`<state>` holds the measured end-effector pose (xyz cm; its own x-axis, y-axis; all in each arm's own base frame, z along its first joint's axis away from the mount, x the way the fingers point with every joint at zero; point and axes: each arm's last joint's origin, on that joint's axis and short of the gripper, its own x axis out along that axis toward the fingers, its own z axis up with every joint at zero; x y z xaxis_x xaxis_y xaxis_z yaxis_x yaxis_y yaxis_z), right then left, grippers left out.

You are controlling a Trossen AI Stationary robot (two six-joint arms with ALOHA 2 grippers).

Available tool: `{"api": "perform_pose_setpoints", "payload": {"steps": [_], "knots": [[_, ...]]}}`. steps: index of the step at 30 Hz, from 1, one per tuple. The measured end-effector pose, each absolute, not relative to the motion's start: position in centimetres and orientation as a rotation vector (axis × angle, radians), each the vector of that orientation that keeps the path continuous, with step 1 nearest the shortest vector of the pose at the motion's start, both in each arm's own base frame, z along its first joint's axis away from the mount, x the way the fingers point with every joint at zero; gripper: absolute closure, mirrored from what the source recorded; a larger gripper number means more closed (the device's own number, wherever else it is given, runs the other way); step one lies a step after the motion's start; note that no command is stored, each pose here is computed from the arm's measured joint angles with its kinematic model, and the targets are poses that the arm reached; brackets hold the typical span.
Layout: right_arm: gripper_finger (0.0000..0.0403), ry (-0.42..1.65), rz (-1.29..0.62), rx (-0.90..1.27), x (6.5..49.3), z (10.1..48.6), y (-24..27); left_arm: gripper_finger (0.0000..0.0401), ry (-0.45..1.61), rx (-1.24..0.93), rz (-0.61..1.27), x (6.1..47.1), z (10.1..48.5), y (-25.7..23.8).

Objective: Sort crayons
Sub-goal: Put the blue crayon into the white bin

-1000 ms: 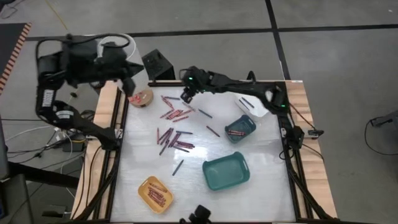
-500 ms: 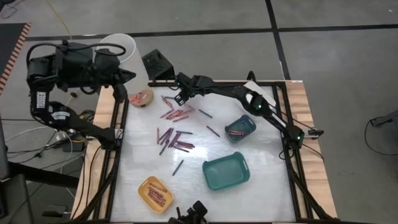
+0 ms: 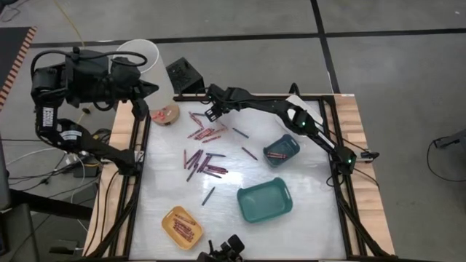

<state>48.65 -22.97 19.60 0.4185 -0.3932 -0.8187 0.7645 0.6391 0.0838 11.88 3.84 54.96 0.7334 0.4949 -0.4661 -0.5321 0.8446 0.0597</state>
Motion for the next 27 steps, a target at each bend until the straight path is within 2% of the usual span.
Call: {"api": "perform_pose_setpoints", "payload": {"steps": [8,12,17,21,27], "knots": [[0.0233,0.817,-0.754,0.514,48.0,22.5,-23.1,0.0401,0.492,-0.073,0.564,11.9,55.0,3.8],[0.0241,0.911,-0.617,0.513,47.9,21.5,-22.7,0.0401,0.508,-0.066,0.562,11.8,54.8,3.8],[0.0243,1.062,-0.352,0.138,47.7,22.1,-21.1,0.0401,0.544,-0.05,0.559,11.7,54.6,3.8],[0.0243,1.215,-0.214,-0.126,46.5,22.2,-21.0,0.0401,0.543,-0.049,0.56,11.7,54.6,3.8],[0.0243,1.264,0.008,-0.432,46.2,22.5,-21.0,0.0401,0.544,-0.027,0.603,11.6,54.6,3.9]]}}
